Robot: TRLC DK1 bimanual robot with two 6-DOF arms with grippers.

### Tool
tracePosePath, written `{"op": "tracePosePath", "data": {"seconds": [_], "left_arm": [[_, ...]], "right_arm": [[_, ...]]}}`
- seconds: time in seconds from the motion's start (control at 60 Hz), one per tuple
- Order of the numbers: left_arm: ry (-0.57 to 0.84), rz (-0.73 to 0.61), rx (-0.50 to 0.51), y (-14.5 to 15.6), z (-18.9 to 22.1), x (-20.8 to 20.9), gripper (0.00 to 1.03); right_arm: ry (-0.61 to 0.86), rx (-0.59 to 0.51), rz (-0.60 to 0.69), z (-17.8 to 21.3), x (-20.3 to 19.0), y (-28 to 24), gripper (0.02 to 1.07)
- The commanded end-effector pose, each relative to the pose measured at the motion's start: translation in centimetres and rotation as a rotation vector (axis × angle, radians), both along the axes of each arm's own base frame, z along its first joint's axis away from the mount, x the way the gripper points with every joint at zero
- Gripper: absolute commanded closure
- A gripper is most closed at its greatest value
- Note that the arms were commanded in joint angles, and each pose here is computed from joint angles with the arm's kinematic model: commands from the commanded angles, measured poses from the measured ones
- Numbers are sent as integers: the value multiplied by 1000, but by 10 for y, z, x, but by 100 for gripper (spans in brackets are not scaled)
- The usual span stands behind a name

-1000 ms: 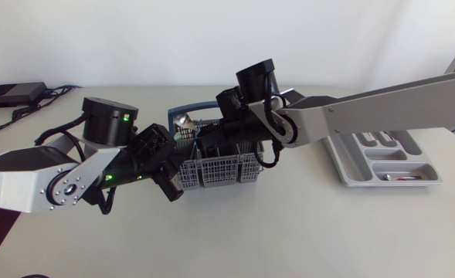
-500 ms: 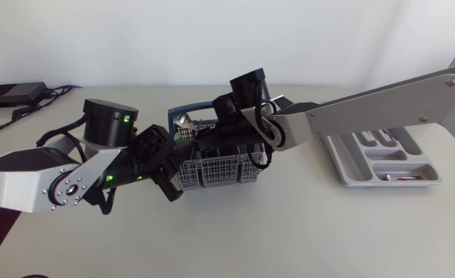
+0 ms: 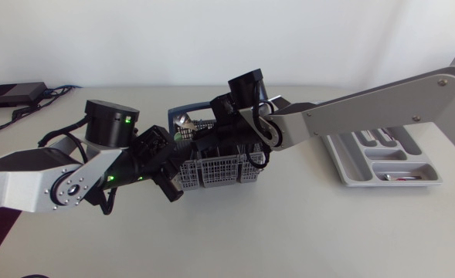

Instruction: Sort the cutlery from the basket into the organizer compartments.

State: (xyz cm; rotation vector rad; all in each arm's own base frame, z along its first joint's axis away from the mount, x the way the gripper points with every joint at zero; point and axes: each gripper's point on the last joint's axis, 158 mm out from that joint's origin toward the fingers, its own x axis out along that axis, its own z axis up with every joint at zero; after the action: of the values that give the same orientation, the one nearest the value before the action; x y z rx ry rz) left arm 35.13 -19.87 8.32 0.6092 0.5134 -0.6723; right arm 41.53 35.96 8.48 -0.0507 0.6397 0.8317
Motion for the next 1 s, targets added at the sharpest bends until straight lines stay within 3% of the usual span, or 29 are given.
{"op": "tracePosePath", "data": {"seconds": [0.0,0.483,0.983], "left_arm": [[21,-10,8,0,-11,-4,80],[19,-10,8,-1,-10,-4,80],[25,-10,11,0,-13,-6,80]], "right_arm": [[0,6,42,3,-15,7,52],[6,-15,68,-2,-36,3,53],[-67,-77,71,-6,-23,3,85]]}}
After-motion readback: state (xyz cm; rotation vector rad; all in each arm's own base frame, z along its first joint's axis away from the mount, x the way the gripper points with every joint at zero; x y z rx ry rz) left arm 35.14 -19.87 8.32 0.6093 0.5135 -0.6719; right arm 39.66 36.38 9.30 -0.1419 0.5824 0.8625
